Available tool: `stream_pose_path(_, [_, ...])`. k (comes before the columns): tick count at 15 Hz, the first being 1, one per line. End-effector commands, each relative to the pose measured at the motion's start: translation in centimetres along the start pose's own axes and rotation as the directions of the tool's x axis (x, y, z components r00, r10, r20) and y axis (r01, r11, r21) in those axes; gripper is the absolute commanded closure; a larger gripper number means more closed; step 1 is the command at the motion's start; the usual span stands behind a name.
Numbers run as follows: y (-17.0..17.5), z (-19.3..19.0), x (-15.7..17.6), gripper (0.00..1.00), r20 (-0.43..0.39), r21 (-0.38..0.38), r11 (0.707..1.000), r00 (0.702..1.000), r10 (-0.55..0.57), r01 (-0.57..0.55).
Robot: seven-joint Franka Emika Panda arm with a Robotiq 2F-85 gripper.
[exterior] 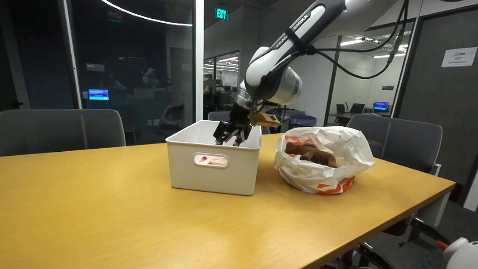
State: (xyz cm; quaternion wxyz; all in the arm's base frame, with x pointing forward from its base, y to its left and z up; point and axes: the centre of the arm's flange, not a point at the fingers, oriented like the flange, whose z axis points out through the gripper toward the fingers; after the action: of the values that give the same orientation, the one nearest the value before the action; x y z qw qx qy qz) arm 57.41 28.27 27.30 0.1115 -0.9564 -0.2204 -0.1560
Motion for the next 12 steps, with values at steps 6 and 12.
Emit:
stream_pose_path(6, [1.0, 4.0, -2.6, 0.25, 0.21, -0.008, 1.0, 0.978, 0.013, -0.012])
stream_pose_path(12, [0.8, 3.6, -2.3, 0.67, 0.19, -0.016, 1.0, 0.982, 0.006, -0.003])
